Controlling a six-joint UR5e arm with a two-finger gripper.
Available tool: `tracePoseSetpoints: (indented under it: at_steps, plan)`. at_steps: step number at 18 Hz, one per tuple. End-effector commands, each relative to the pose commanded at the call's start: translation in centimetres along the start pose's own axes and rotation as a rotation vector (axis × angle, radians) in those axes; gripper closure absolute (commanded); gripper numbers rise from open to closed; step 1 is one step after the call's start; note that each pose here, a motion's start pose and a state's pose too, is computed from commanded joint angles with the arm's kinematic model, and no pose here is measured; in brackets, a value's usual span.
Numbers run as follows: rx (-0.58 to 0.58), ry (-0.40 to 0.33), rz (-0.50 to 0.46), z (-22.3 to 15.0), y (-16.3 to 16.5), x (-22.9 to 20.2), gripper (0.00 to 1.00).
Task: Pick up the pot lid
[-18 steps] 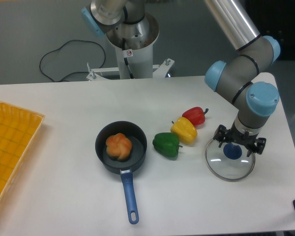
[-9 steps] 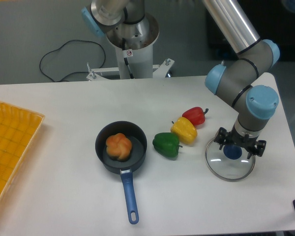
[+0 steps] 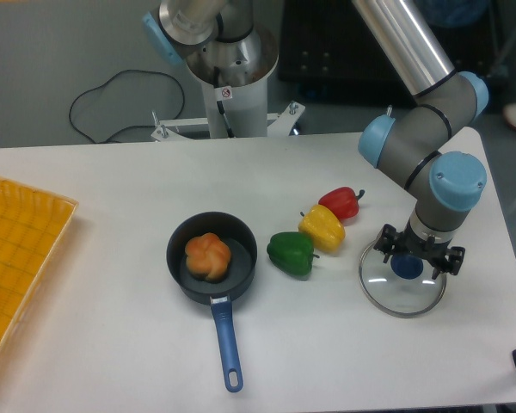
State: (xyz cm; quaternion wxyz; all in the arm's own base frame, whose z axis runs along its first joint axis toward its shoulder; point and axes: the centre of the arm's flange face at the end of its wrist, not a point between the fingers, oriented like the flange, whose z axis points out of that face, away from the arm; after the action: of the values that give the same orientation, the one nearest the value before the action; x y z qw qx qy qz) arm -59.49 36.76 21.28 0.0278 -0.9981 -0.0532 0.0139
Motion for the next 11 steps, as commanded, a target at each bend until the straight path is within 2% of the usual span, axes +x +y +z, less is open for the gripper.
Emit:
tracePoseSetpoints:
  at_steps: [11]
  plan:
    - [-0.002,0.004,0.001,0.16,-0.07,0.31,0.19]
